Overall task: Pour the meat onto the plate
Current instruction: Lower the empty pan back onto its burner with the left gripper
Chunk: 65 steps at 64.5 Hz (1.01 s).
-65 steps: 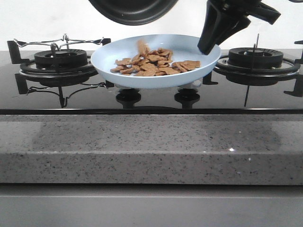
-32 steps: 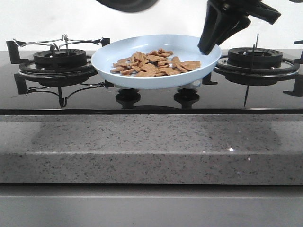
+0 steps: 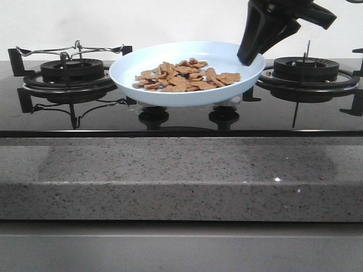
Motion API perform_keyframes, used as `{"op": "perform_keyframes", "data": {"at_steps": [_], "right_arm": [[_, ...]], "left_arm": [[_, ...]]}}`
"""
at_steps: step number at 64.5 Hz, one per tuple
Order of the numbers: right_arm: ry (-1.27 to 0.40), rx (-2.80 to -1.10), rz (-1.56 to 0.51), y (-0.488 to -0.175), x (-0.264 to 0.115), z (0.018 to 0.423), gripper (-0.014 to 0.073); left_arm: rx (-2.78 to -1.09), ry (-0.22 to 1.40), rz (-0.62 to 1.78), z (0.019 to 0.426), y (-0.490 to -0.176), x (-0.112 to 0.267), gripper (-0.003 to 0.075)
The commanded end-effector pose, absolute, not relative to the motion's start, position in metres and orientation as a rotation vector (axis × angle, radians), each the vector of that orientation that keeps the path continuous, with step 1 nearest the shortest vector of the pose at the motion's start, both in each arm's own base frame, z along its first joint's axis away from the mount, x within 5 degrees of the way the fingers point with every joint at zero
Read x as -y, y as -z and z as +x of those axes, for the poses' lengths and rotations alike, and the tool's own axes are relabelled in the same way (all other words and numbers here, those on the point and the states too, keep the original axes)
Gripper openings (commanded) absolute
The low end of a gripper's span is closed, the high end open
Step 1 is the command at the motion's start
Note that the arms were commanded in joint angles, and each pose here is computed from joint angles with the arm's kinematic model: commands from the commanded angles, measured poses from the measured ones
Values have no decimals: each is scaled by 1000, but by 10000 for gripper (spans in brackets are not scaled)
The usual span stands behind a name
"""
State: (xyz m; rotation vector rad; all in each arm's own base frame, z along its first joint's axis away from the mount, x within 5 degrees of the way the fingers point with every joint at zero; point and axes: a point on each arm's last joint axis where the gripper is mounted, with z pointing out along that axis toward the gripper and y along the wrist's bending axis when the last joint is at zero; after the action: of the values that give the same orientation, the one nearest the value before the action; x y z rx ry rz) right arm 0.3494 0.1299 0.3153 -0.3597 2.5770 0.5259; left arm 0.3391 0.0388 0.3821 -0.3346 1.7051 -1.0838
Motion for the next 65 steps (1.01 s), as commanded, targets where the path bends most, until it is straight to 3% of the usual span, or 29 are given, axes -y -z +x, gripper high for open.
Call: {"op": "perform_keyframes", "data": {"at_steps": [1,21,55,65], "right_arm": [[-565,-2465,-340,-344,-129,343,-60],[-565,-2465,-340,-344,-129,343,-60],[-565,-2465,-340,-344,-129,343,-60],[-565,-2465,-340,-344,-129,343,-60]], "left_arm": [[-1555,1262,-391,343,-395,-48,-20],[-1621,1369,-585,381,-337,-63,-20],[-1654,1373,-664,393,-312,-68,-18],[-1677,1371,-650,393,-310,-66,42]]}}
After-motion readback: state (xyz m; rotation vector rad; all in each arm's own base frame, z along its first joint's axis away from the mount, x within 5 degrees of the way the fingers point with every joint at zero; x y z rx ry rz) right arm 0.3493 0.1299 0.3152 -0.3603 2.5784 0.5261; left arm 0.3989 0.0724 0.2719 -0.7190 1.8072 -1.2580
